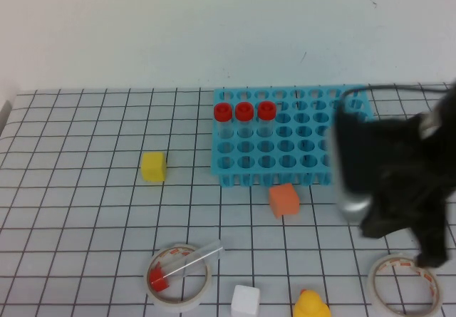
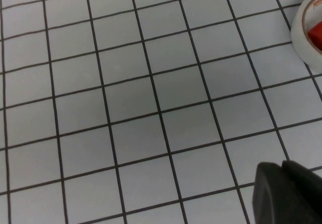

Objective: Place the test tubes

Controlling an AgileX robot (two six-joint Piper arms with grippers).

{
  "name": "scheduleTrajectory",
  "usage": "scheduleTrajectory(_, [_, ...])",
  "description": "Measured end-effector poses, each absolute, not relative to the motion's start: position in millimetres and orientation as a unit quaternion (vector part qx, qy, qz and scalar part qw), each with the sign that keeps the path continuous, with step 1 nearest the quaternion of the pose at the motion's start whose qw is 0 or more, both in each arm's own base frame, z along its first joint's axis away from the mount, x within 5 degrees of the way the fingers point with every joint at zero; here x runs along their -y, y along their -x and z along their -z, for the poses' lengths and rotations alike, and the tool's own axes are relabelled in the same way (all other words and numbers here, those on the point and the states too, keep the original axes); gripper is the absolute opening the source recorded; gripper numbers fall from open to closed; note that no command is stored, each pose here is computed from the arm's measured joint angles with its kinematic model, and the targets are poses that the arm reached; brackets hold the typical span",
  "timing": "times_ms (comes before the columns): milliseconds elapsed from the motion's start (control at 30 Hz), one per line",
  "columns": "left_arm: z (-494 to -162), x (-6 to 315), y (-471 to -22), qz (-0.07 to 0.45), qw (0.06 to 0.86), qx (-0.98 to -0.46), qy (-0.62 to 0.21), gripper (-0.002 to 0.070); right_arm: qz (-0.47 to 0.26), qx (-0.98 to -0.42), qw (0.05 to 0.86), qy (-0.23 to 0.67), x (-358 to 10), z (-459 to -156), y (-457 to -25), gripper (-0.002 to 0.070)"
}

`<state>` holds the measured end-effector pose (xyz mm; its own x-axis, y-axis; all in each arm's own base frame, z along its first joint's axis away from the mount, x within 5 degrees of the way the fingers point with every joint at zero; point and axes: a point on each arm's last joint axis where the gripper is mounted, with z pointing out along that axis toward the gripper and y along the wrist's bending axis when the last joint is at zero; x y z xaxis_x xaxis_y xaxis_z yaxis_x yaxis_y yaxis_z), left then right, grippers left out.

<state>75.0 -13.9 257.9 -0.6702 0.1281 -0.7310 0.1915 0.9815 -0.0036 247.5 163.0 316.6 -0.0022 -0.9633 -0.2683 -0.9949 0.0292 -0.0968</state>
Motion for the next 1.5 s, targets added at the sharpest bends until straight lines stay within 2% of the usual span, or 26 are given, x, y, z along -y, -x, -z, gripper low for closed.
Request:
scheduleTrajectory(133, [-258.5, 13.2, -75.7, 0.035, 0.401, -0.911, -0.089, -0.0001, -0.044, -0.666, 0.127, 0.734, -203.9, -284.8, -253.8, 0.0001])
scheduleTrajectory(233, [-260.3, 13.0, -77.5, 0.032, 0.414, -0.905, -0.088, -0.0001, -0.040, -0.631, 0.139, 0.762, -227.7, -267.6, -254.6, 0.0047])
scheduleTrajectory(300, [-260.8, 12.9, -77.9, 0.031, 0.417, -0.904, -0.088, -0.0001, -0.040, -0.605, 0.151, 0.781, -240.3, -258.1, -255.3, 0.0125])
scheduleTrajectory(333, [-259.6, 12.8, -77.9, 0.032, 0.416, -0.905, -0.088, -0.0001, -0.043, -0.591, 0.159, 0.790, -248.6, -251.6, -255.7, 0.0235])
scheduleTrajectory(400, [-256.8, 13.0, -78.0, 0.033, 0.414, -0.906, -0.087, -0.0001, -0.046, -0.581, 0.171, 0.794, -257.8, -244.9, -256.1, 0.0373])
scheduleTrajectory(467, [-254.8, 13.0, -77.8, 0.033, 0.411, -0.907, -0.087, -0.0001, -0.049, -0.579, 0.186, 0.792, -264.3, -241.7, -257.5, 0.0476])
scheduleTrajectory(533, [-254.8, 13.0, -77.8, 0.033, 0.411, -0.907, -0.087, -0.0001, -0.052, -0.577, 0.195, 0.791, -269.5, -241.3, -259.3, 0.0515])
scheduleTrajectory(933, [-251.9, 14.1, -77.7, 0.041, 0.408, -0.908, -0.084, -0.0001, -0.109, -0.588, 0.170, 0.783, -315.8, -244.3, -292.2, 0.0503])
scheduleTrajectory(1133, [-251.6, 14.1, -77.9, 0.041, 0.409, -0.908, -0.083, -0.0001, -0.110, -0.583, 0.152, 0.790, -336.3, -225.4, -305.4, 0.0502])
scheduleTrajectory(1333, [-251.9, 14.1, -78.1, 0.041, 0.410, -0.907, -0.083, -0.0001, -0.095, -0.567, 0.129, 0.808, -348.5, -207.6, -300.6, 0.0502])
scheduleTrajectory(1500, [-251.9, 14.1, -78.1, 0.041, 0.410, -0.907, -0.083, -0.0001, -0.085, -0.564, 0.109, 0.814, -351.4, -192.3, -300.7, 0.0465])
